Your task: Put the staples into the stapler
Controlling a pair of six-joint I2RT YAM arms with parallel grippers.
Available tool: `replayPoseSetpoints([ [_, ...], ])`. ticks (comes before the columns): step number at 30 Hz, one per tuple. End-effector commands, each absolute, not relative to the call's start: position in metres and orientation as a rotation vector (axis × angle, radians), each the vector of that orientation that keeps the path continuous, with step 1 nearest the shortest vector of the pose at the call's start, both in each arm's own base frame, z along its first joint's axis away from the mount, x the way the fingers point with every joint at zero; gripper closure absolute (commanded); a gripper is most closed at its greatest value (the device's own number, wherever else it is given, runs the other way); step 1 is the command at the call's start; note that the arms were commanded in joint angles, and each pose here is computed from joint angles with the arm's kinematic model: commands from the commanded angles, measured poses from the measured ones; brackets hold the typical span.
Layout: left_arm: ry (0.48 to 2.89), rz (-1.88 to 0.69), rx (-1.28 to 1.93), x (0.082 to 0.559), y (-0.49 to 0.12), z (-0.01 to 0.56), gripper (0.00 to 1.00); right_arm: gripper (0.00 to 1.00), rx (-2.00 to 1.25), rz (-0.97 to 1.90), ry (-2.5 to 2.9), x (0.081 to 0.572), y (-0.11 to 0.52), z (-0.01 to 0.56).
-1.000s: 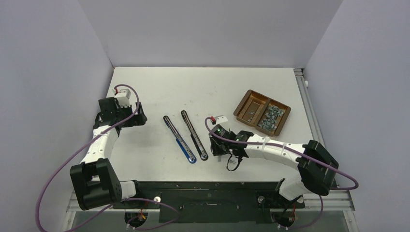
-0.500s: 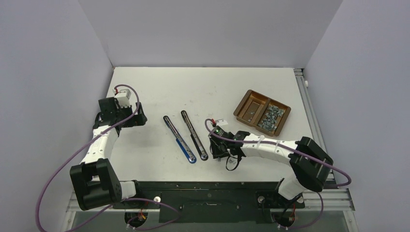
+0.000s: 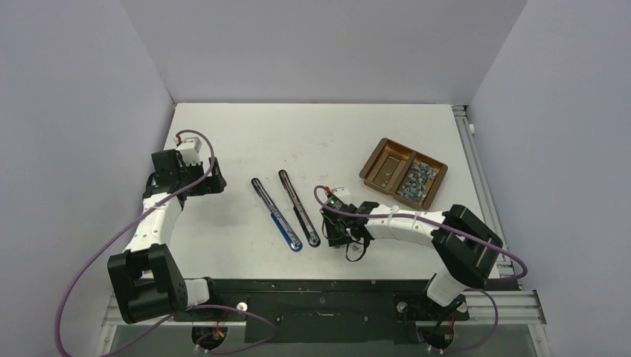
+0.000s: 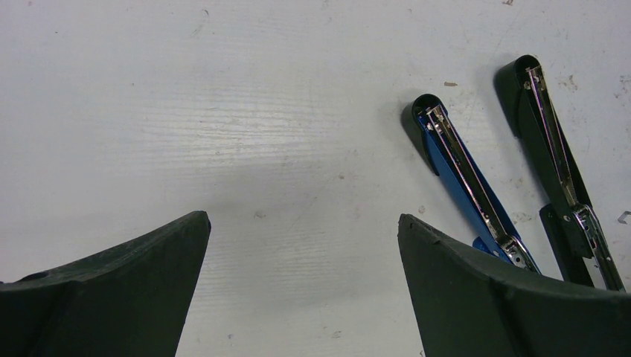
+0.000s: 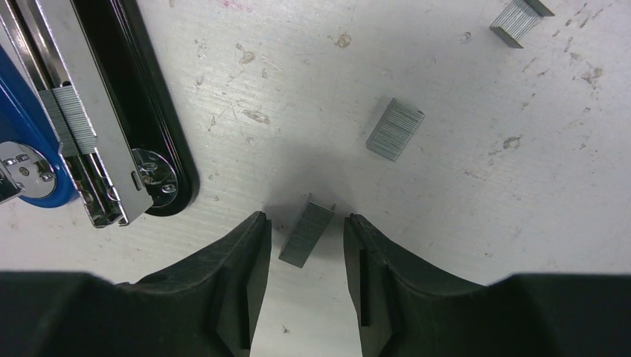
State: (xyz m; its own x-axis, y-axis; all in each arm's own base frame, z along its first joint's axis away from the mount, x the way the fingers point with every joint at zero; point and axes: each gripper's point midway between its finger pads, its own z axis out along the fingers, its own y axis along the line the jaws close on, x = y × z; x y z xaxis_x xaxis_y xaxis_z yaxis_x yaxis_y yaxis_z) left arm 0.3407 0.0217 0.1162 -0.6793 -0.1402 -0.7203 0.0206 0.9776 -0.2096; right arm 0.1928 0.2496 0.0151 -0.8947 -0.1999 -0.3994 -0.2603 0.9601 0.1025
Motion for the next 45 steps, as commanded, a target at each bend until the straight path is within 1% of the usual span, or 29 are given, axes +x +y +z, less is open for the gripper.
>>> replayPoseSetpoints([
  [1,2.219,-0.235,-0.046,0.354,0.026,0.147,0.04,0.60,-0.320,0.228,2.728,0.196,0.255,0.010],
  [4,2.219,-0.234,-0.045,0.355,0.026,0.147,0.04,0.62,-0.325,0.225,2.727,0.198,0.257,0.009],
  [10,2.217,-0.233,-0.046,0.354,0.026,0.147,0.04,0.71,-0.335,0.194,2.719,0.202,0.257,0.008],
  [18,2.216,-0.229,-0.044,0.354,0.026,0.147,0.04,0.77,-0.420,0.065,2.701,0.196,0.253,0.003],
  [23,2.215,-0.229,-0.044,0.354,0.026,0.148,0.04,0.78,-0.476,-0.005,2.690,0.191,0.252,-0.001],
  [27,2.214,-0.226,-0.044,0.354,0.027,0.148,0.04,0.86,-0.490,-0.022,2.671,0.192,0.252,0.002],
  [28,2.214,-0.224,-0.045,0.354,0.027,0.149,0.04,0.90,-0.488,-0.022,2.660,0.194,0.253,0.006],
  [29,2.213,-0.224,-0.043,0.354,0.027,0.149,0.04,0.91,-0.486,-0.019,2.646,0.198,0.254,0.010],
  [34,2.211,-0.225,-0.042,0.354,0.027,0.150,0.04,0.91,-0.473,0.024,2.557,0.218,0.262,0.047],
  [41,2.214,-0.228,-0.043,0.354,0.026,0.149,0.04,0.91,-0.426,0.205,2.331,0.254,0.294,0.123],
  [45,2.213,-0.230,-0.042,0.354,0.026,0.149,0.04,0.91,-0.421,0.282,2.232,0.268,0.312,0.144],
])
